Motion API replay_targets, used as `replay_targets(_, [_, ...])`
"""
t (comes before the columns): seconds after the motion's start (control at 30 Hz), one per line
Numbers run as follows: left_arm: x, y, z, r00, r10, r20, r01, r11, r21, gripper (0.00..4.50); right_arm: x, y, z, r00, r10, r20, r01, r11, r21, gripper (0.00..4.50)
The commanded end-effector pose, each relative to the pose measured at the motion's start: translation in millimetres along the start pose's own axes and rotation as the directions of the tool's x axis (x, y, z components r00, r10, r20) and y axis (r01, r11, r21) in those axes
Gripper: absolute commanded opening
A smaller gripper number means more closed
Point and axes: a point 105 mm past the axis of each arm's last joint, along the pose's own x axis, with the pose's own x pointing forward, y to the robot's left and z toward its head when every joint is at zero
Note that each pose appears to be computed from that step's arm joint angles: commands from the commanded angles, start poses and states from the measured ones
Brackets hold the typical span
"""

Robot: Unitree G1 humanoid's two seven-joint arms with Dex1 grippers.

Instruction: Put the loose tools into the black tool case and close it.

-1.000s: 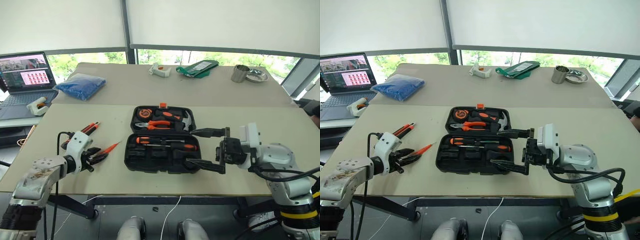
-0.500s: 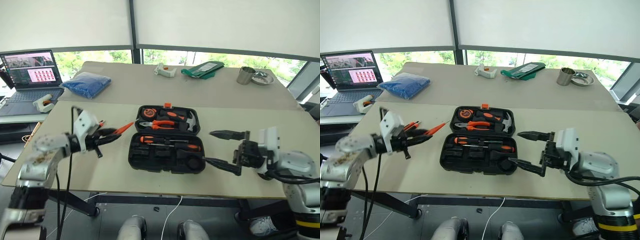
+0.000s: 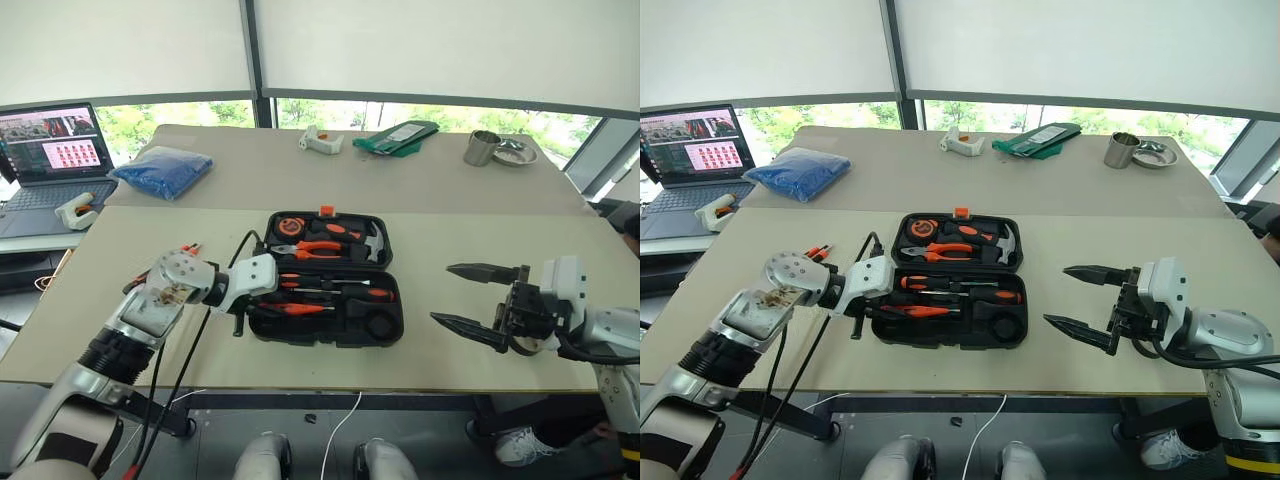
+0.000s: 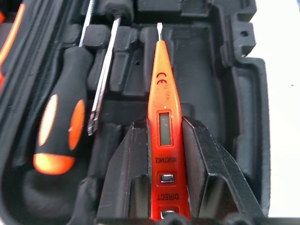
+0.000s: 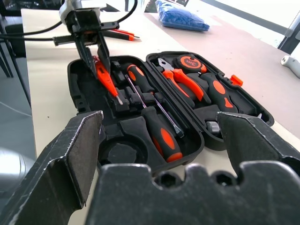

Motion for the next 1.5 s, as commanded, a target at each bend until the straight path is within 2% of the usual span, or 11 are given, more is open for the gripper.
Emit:
replay_targets(0.03, [6,6,-2,0.999,0.028,-0.02,-0.028,0.999,0.016,0.48,-3,-2,12,1.0,-0.017,0.011,0.018,0.998,-0.06,4.5])
replay_targets(0.2, [3,8,-10,0.998,0.013,-0.064,-0.011,0.999,0.039,0.48,0,2,11,1.0,-0.013,0.019,0.014,0.999,-0.046,4.5])
replay_targets(0.4, [6,10,-22,0.984,-0.02,-0.178,0.053,0.982,0.181,0.48,5,0,11,1.0,-0.009,0.025,0.01,0.999,-0.043,4.5])
replay_targets(0.57, [17,11,-18,0.982,-0.042,-0.183,0.083,0.971,0.223,0.48,7,-3,13,1.0,-0.005,0.026,0.006,0.999,-0.048,4.5])
replay_targets(0.7, [22,10,-15,0.983,-0.059,-0.172,0.097,0.971,0.219,0.48,7,-4,14,1.0,-0.002,0.026,0.003,0.999,-0.048,4.5])
replay_targets(0.83, [19,8,-19,0.973,-0.093,-0.211,0.139,0.966,0.217,0.48,8,-5,14,1.0,0.0,0.024,0.001,0.999,-0.046,4.5])
replay_targets(1.0, [10,-1,-16,0.968,-0.153,-0.197,0.184,0.971,0.152,0.48,9,-5,15,1.0,0.003,0.022,-0.002,0.999,-0.048,4.5])
replay_targets(1.17, [7,2,-27,0.962,-0.123,-0.243,0.163,0.975,0.149,0.48,11,-6,14,1.0,0.003,0.024,-0.001,0.999,-0.05,4.5])
replay_targets(1.33, [9,-6,-39,0.952,-0.162,-0.259,0.199,0.972,0.127,0.48,13,-6,12,1.0,0.008,0.02,-0.007,0.999,-0.045,4.5])
replay_targets(1.5, [12,-14,-33,0.965,-0.21,-0.158,0.228,0.968,0.107,0.48,15,-6,12,1.0,0.011,0.021,-0.01,0.999,-0.043,4.5])
